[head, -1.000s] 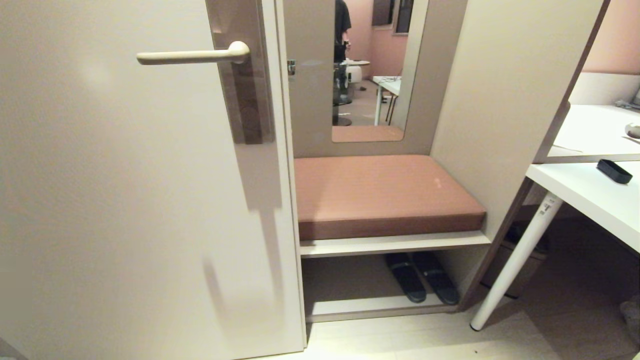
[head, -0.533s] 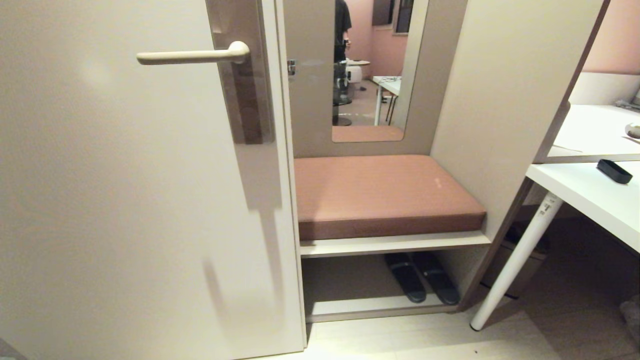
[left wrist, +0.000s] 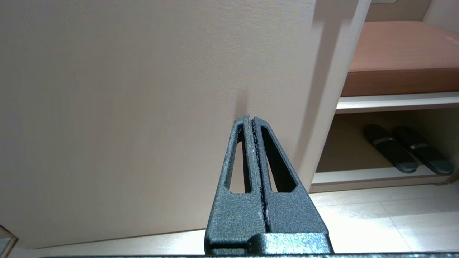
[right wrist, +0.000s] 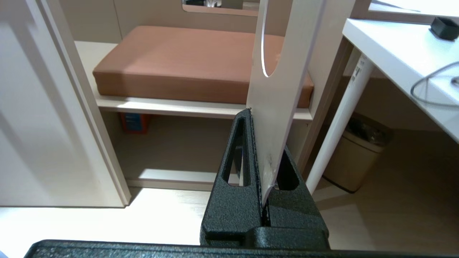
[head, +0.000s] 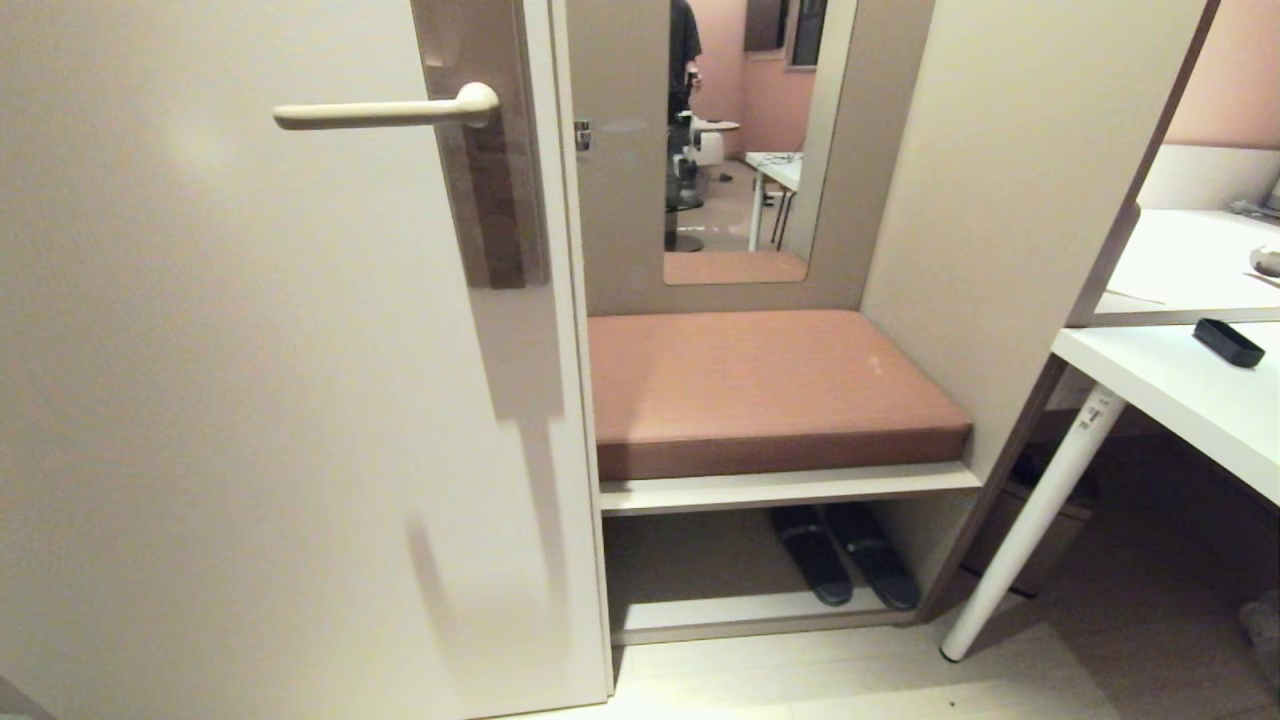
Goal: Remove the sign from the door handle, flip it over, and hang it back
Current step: Hand it to the other hand
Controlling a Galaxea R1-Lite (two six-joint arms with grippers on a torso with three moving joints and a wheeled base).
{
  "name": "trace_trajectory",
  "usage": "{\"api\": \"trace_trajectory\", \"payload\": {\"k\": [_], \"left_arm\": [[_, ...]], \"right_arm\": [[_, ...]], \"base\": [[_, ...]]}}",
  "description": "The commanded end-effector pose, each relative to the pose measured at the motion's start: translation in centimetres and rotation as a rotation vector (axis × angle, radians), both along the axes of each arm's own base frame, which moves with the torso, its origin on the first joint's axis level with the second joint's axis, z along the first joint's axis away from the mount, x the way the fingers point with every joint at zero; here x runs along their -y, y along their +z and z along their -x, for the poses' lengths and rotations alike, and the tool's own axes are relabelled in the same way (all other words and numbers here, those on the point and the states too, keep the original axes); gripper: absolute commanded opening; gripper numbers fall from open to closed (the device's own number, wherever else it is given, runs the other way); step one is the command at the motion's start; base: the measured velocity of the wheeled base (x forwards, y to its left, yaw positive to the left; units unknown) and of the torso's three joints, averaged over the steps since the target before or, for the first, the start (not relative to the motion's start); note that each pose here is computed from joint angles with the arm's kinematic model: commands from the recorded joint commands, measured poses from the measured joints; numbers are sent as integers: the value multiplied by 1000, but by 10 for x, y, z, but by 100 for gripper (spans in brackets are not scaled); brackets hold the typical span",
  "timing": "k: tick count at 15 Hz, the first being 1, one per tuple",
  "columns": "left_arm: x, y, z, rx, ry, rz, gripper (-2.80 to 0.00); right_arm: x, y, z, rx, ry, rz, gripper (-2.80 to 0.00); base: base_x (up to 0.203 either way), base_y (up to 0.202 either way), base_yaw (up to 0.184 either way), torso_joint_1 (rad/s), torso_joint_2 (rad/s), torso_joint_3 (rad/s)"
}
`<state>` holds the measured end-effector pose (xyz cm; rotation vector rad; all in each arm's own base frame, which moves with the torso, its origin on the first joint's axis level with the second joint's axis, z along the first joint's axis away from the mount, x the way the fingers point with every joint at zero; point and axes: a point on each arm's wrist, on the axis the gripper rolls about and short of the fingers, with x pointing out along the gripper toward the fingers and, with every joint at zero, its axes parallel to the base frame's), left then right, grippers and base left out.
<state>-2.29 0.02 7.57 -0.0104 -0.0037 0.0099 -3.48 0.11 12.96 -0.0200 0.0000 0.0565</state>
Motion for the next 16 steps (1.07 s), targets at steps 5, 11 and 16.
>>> {"api": "trace_trajectory", "payload": {"k": [5,11,16], "left_arm": [[0,0,0,-2,-1,-3,-280],[0,0,0,-1,-4,-1,-280],[0,0,0,-1,-8,-5,-280]], "right_arm": [[-1,59,-71,-128,8,-13,-280],[-2,110,-143,-114,34,-18,-280],[-7,140,-193,-110,240,-3,-280]], "base": [[0,0,0,0,0,0],[0,0,0,0,0,0],[0,0,0,0,0,0]]}}
